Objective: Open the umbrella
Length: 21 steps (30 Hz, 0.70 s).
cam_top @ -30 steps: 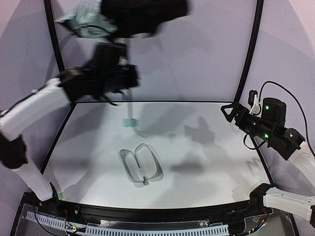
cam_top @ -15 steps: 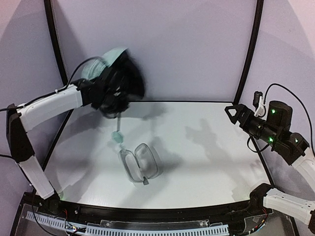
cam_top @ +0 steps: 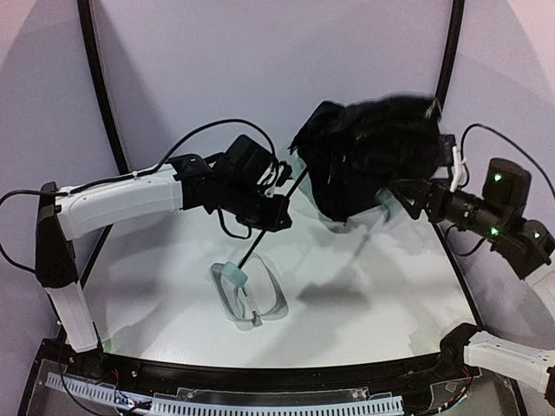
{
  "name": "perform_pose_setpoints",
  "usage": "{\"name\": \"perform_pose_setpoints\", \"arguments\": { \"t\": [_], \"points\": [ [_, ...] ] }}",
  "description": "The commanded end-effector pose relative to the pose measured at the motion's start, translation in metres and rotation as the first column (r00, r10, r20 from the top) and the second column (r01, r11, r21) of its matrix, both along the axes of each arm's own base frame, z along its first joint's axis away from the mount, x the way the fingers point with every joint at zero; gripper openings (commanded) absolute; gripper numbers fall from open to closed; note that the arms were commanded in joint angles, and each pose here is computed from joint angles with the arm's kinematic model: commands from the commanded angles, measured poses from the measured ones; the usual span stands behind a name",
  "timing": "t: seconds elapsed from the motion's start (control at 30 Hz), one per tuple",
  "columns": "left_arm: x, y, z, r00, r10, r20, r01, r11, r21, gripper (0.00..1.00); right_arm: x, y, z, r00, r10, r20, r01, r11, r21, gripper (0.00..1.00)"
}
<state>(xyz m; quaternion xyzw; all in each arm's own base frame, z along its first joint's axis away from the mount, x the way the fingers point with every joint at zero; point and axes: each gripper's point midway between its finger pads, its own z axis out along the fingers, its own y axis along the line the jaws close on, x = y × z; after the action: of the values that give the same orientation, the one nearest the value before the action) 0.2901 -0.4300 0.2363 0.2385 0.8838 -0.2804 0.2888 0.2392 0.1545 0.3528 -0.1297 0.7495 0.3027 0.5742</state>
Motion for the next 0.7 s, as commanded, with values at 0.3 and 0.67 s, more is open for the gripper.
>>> {"name": "perform_pose_setpoints", "arguments": {
  "t": [0.3,0.67],
  "points": [
    [-0.033,-0.003,-0.025,0.982,-0.101,-0.16,0.093,0.994,-0.059,0.01,0.027,0.052,0.051,0.929,0.247,0.277,-0.056,0.831,-0.553,0.98],
    [-0.062,-0.018,-0.04,0.964,-0.197,-0.176,0.184,0.979,-0.09,0.01,0.112,0.127,-0.005,0.901,0.428,0.071,-0.103,0.371,-0.923,0.98]
  ]
}}
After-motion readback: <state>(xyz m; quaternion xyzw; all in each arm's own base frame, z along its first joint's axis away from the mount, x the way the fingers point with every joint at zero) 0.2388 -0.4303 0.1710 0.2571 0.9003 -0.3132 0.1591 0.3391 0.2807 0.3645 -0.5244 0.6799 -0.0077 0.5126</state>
